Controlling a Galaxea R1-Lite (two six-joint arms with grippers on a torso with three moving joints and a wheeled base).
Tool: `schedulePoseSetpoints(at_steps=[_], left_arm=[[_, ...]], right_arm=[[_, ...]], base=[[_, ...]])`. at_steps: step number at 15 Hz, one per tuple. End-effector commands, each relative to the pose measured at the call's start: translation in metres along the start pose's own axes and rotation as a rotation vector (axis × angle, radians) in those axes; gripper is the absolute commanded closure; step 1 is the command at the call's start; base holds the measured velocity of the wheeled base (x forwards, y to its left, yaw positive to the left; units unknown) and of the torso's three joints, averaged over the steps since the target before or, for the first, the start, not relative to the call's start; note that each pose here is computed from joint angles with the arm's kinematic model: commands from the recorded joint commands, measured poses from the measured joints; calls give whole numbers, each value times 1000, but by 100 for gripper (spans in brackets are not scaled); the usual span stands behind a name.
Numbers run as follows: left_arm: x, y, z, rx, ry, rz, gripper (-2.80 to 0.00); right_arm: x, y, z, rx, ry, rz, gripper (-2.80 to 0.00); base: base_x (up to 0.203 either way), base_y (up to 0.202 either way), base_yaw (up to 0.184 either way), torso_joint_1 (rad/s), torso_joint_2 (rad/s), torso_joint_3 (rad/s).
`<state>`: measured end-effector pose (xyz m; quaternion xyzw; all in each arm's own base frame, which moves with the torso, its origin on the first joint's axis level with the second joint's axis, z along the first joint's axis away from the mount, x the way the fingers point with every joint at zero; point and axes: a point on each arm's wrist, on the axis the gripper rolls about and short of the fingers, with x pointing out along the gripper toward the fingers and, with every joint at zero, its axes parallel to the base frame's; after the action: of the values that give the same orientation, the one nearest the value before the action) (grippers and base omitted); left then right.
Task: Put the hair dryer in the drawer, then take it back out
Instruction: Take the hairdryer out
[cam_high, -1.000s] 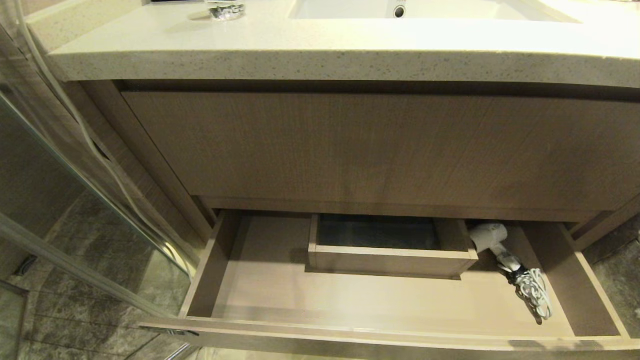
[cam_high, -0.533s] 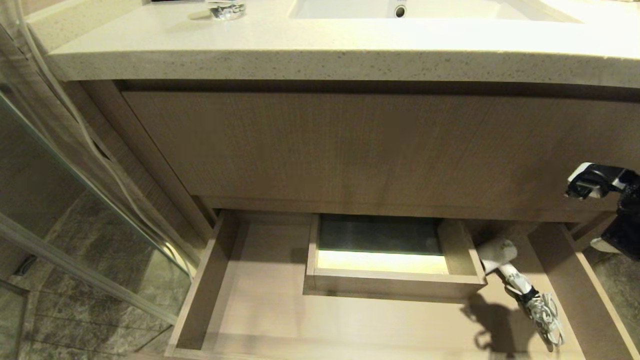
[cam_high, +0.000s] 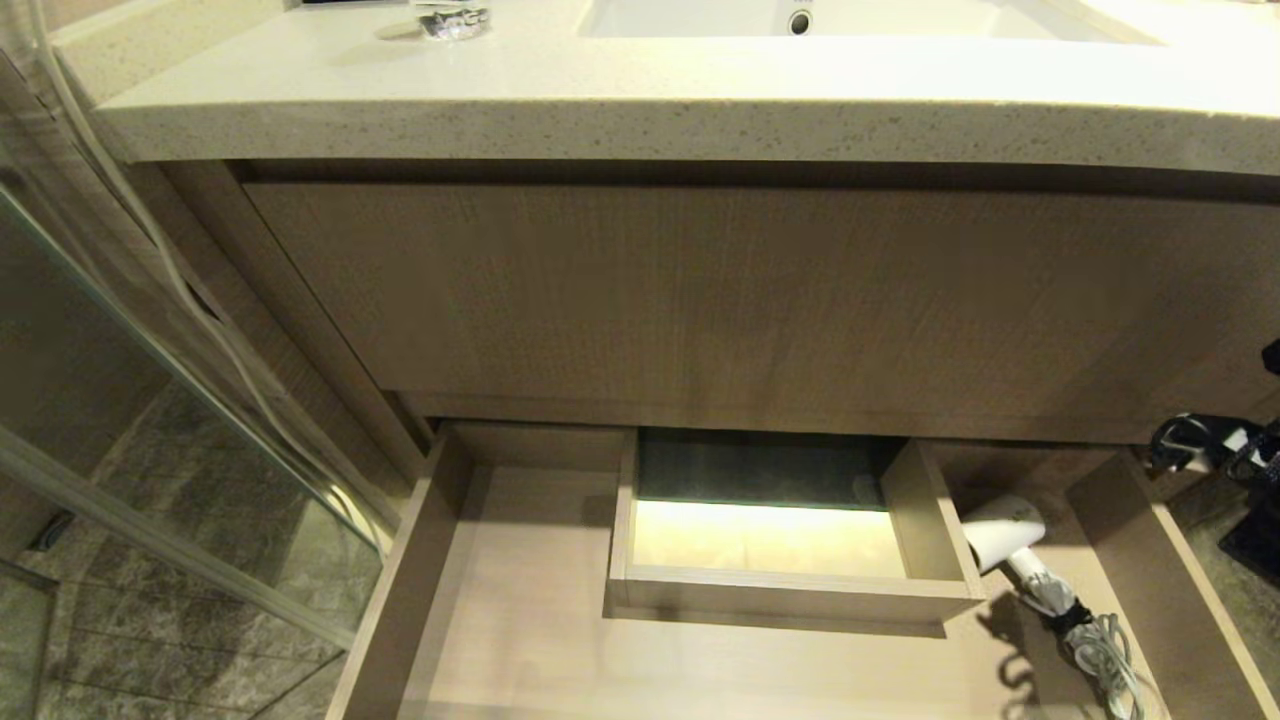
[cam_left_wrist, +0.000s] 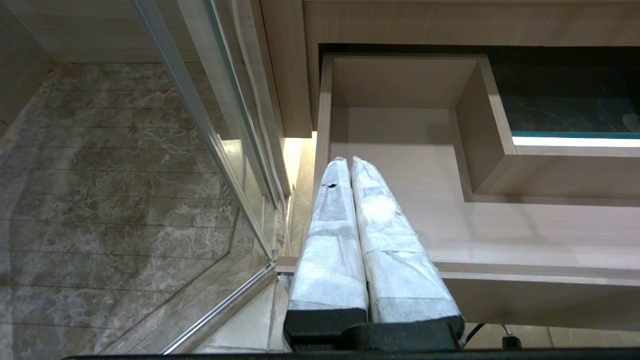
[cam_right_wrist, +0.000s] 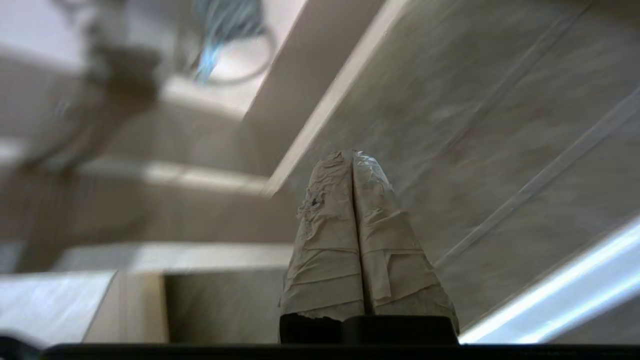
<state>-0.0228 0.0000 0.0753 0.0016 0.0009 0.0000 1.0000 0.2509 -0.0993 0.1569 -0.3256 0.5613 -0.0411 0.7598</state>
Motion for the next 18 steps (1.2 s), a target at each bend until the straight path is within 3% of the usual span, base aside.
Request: schedulePoseSetpoints(at_steps=[1,4,11,12,18], left_arm=[[0,0,0,0,0,0,0],[0,0,0,0,0,0,0],[0,0,0,0,0,0,0],[0,0,0,0,0,0,0],[0,0,0,0,0,0,0]], right_arm=[[17,17,-13,-6,42,44,0],[54,32,-10,-16,7,80,0],[120,41,21,-98,-86,175,0],[127,39,26,-116,-107,183,-280],[165,33,44,-132,-124,175,-280]], base=[[0,0,0,0,0,0],[0,0,0,0,0,0],[0,0,0,0,0,0],[0,0,0,0,0,0],[0,0,0,0,0,0]])
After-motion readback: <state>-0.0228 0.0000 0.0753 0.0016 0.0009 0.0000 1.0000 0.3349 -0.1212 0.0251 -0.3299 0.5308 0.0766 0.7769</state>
